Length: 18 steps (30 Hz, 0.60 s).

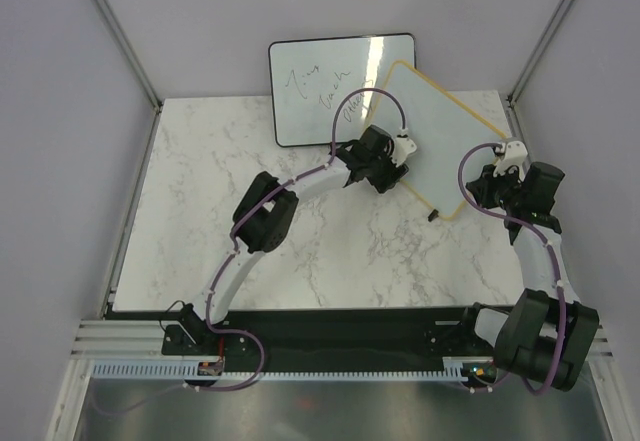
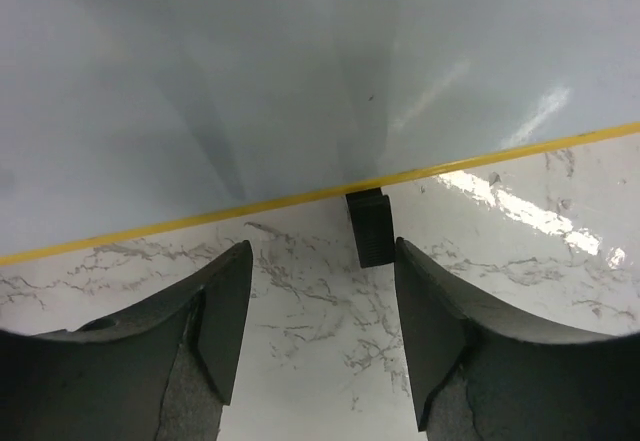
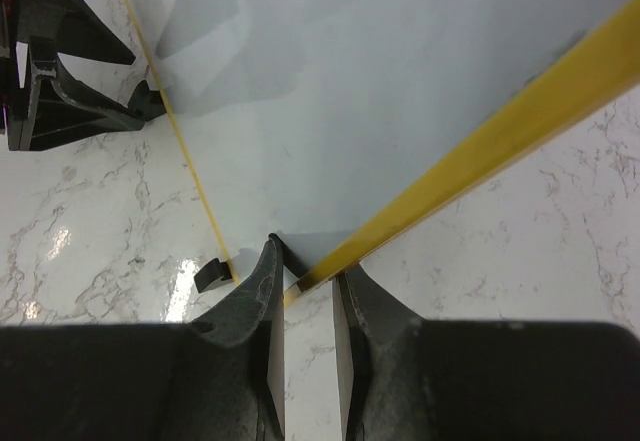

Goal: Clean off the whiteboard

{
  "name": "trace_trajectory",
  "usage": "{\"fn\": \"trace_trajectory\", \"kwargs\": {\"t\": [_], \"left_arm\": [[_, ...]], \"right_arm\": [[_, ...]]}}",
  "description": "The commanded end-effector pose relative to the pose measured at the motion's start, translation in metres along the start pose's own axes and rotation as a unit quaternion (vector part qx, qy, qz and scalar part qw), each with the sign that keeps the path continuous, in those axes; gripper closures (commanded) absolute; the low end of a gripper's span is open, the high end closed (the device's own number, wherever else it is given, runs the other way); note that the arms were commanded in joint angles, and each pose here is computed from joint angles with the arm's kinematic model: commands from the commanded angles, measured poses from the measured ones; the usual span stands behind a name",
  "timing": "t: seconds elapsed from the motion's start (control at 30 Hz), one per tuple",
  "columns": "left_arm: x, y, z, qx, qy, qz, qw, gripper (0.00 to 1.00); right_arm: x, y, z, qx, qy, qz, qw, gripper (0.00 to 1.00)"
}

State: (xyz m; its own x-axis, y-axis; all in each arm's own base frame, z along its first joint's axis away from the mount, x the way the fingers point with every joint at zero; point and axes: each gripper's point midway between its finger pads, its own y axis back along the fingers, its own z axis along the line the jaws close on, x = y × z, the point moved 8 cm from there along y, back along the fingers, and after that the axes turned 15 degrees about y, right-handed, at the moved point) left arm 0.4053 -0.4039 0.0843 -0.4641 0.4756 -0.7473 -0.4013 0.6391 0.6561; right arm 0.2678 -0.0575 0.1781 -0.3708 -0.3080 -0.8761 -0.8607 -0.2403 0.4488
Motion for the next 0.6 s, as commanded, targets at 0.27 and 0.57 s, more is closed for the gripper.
{"fn": "trace_trajectory", "kwargs": {"t": [0.27,0.57], "left_arm": [[-0.0269,-0.0020,-0.0193,0.021,-0.003,-0.041,0.999,0.41],[-0.0282,-0.0056,-0.0150,-0.002,0.009,-0.038,0.999,0.85]], "right_arm": [[0.0521,0.0051,-0.0024,0.013,0.012,0.148,0.989,1.00],[0.0548,0.0088,-0.0021,0.009,0.013,0.170,0.985,1.00]]}}
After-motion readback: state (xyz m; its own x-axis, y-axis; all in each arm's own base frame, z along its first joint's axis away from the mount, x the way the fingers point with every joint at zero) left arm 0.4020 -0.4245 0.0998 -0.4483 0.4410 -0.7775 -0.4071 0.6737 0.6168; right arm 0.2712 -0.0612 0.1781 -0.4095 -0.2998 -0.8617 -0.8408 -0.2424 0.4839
